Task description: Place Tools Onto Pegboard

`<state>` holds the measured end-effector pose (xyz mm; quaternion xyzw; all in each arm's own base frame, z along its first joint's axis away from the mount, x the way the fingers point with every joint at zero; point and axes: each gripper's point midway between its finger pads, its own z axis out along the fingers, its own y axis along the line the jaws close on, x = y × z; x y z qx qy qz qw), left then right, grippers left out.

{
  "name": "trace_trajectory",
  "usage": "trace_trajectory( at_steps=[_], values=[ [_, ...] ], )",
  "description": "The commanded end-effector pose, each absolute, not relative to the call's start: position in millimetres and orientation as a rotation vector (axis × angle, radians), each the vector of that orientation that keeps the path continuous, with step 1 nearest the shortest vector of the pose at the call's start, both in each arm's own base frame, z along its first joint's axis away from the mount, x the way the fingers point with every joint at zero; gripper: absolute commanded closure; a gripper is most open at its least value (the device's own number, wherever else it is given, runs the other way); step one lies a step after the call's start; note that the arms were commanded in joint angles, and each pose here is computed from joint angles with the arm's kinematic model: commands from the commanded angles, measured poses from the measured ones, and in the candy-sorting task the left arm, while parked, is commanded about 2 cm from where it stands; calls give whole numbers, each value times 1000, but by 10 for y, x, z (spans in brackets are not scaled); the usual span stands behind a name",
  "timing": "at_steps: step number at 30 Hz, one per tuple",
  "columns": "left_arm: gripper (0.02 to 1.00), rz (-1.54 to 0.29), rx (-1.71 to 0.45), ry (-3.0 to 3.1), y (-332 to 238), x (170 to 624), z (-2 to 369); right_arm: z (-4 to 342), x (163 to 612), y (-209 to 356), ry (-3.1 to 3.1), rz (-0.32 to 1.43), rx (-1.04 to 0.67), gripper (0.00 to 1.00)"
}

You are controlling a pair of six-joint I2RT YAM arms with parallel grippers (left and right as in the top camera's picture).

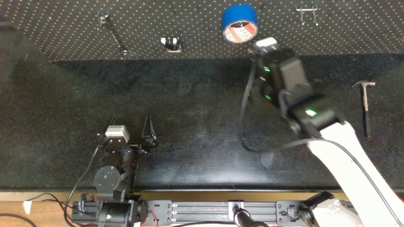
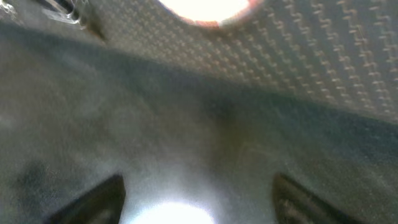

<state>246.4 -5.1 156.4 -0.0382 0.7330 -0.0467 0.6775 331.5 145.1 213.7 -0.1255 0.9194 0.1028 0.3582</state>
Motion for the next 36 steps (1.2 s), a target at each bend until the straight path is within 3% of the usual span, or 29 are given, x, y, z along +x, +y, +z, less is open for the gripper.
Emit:
trace_trajectory(
  at_steps=[1,5,12,20,36],
  values=[
    [25,-118,-76,1650,-80,2459,1555,1932,2869,366,2612,49,-3,165],
    [25,-118,-76,1650,-79,2459,1555,1720,2744,-708,2720,-191,168,165],
    [25,-118,-76,1650,-80,2459,1555,1037,2520,-1576,2943,-104,218,165],
    [25,-118,-76,1650,-80,2459,1555,395,2587,-1766,3029,65,134,165],
    [25,-118,-76,1650,-79,2459,1555,-16,2471,-1895,3126,96,50,165]
  ],
)
